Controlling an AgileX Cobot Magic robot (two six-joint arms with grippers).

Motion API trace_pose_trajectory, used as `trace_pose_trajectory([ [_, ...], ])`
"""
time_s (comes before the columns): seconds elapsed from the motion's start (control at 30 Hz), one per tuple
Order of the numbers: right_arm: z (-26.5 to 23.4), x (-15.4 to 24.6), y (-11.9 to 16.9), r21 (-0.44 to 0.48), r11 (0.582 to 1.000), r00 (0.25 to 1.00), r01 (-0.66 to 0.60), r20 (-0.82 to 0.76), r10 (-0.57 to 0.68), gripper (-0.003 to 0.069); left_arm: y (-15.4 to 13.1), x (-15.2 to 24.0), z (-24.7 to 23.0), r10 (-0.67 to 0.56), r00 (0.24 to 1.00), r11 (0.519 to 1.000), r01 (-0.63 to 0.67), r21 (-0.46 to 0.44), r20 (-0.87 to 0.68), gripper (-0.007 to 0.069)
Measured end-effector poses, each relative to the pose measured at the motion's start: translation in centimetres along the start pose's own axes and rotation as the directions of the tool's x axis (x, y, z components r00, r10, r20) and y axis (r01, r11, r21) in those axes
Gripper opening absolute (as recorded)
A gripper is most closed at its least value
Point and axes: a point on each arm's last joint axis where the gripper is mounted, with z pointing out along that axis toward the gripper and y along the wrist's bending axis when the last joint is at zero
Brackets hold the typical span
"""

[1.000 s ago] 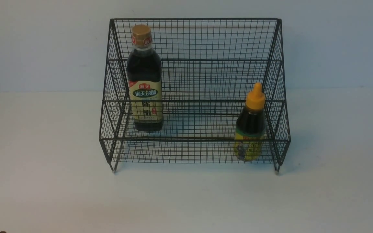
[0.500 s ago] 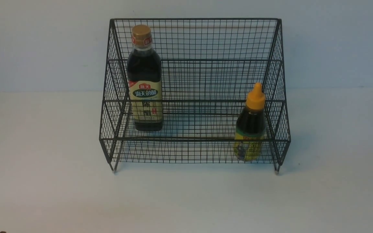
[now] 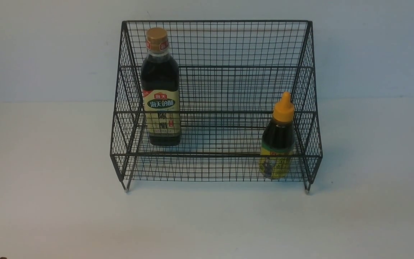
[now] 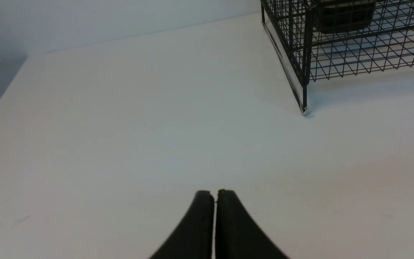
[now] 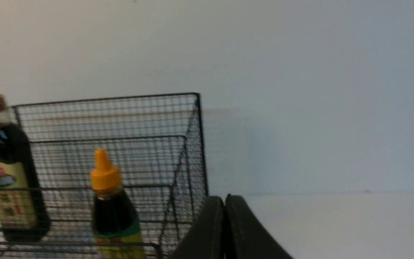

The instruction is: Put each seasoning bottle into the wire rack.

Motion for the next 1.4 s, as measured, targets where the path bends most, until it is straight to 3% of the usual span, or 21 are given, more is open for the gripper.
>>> trace_pose_trajectory([
  [0.1,0.9,4.4,-0.9,0.096,0.995,0.993,0.042,-0.115,-0.03,-0.0015,0.0,0.0,0.0,0.0,1.0,1.0,0.0,0.0,0.0,-0.0005],
  [0.27,1.0,8.3,-1.7,0.165,0.985,0.975,0.053,-0.222,-0.016,-0.0015,0.0,0.0,0.0,0.0,1.0,1.0,0.0,0.0,0.001,-0.0005],
  [1.4,1.1,8.3,-1.6,0.156,0.985,0.975,0.07,-0.217,-0.034,-0.0015,0.0,0.0,0.0,0.0,1.0,1.0,0.0,0.0,0.001,-0.0005],
])
